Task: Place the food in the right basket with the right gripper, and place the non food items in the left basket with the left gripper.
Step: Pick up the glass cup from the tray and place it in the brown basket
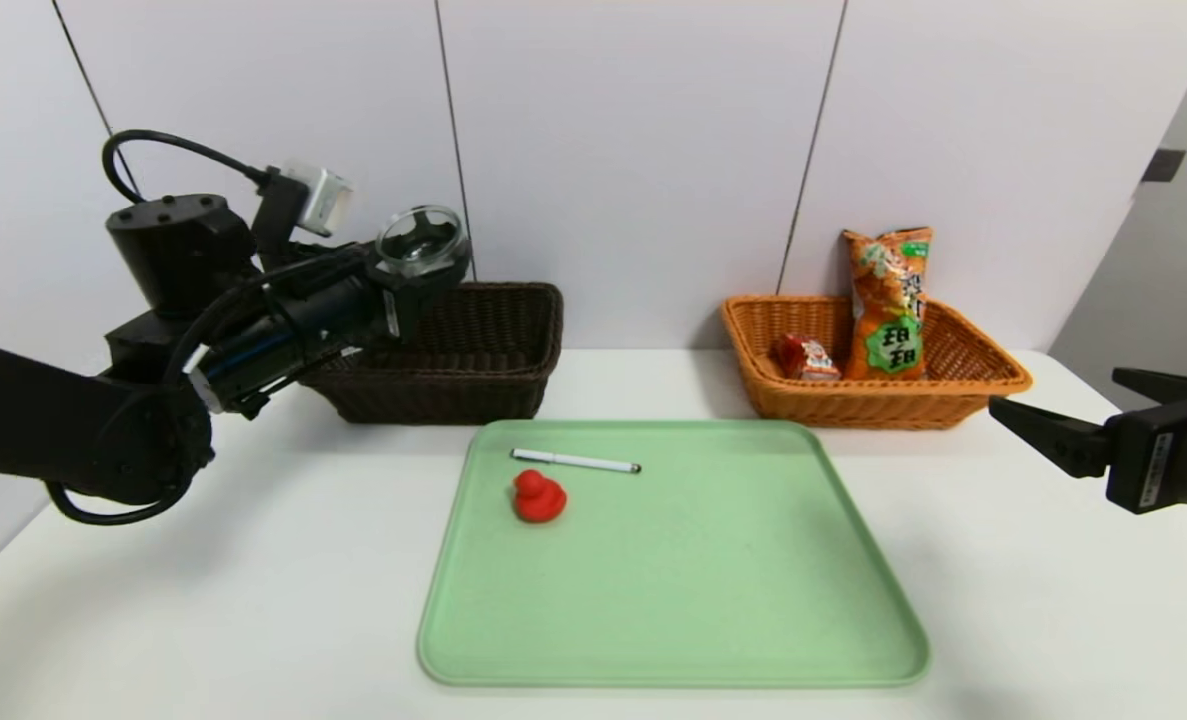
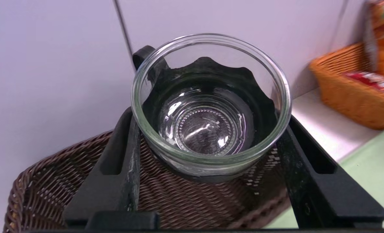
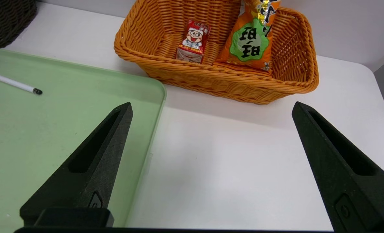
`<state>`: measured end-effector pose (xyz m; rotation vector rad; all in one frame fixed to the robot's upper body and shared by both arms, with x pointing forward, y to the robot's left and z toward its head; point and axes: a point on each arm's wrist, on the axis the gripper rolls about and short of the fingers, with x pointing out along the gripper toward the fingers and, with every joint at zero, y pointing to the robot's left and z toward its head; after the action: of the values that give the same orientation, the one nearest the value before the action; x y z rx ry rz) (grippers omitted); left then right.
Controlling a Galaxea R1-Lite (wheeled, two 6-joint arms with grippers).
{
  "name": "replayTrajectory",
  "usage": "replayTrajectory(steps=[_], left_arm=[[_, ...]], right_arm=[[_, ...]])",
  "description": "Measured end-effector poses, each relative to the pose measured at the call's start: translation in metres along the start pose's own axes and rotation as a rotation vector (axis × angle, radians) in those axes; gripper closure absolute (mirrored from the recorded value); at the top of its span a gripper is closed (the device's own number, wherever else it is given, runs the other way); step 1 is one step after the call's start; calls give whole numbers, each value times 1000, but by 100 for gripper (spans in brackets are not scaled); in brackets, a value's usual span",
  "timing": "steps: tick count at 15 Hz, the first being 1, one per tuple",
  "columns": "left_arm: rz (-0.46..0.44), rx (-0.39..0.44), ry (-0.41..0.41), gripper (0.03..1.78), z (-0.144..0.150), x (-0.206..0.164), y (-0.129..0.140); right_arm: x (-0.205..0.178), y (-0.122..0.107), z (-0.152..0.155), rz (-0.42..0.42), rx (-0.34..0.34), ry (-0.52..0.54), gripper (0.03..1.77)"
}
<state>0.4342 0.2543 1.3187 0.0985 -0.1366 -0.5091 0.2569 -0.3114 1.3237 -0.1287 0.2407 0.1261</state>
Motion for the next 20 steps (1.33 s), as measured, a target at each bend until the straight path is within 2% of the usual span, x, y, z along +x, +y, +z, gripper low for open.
replayTrajectory(steps=[4, 7, 10, 14, 17, 20], left_arm=[[44, -8, 96, 61, -33, 26, 28], [55, 7, 178, 61, -46, 35, 40], [68, 25, 202, 61, -50, 36, 48], [82, 32, 199, 61, -44, 36, 54], [80, 57, 212, 61, -28, 36, 57], [72, 90, 287, 61, -12, 31, 61]], right_arm=[[-4, 0, -3, -1, 0, 2, 10], [-6, 1, -8, -1, 2, 10, 10], [-8, 1, -11, 1, 3, 16, 10], [-11, 2, -16, 7, 1, 24, 10], [-14, 3, -18, 7, 1, 23, 10], [-16, 3, -20, 8, 2, 21, 10]])
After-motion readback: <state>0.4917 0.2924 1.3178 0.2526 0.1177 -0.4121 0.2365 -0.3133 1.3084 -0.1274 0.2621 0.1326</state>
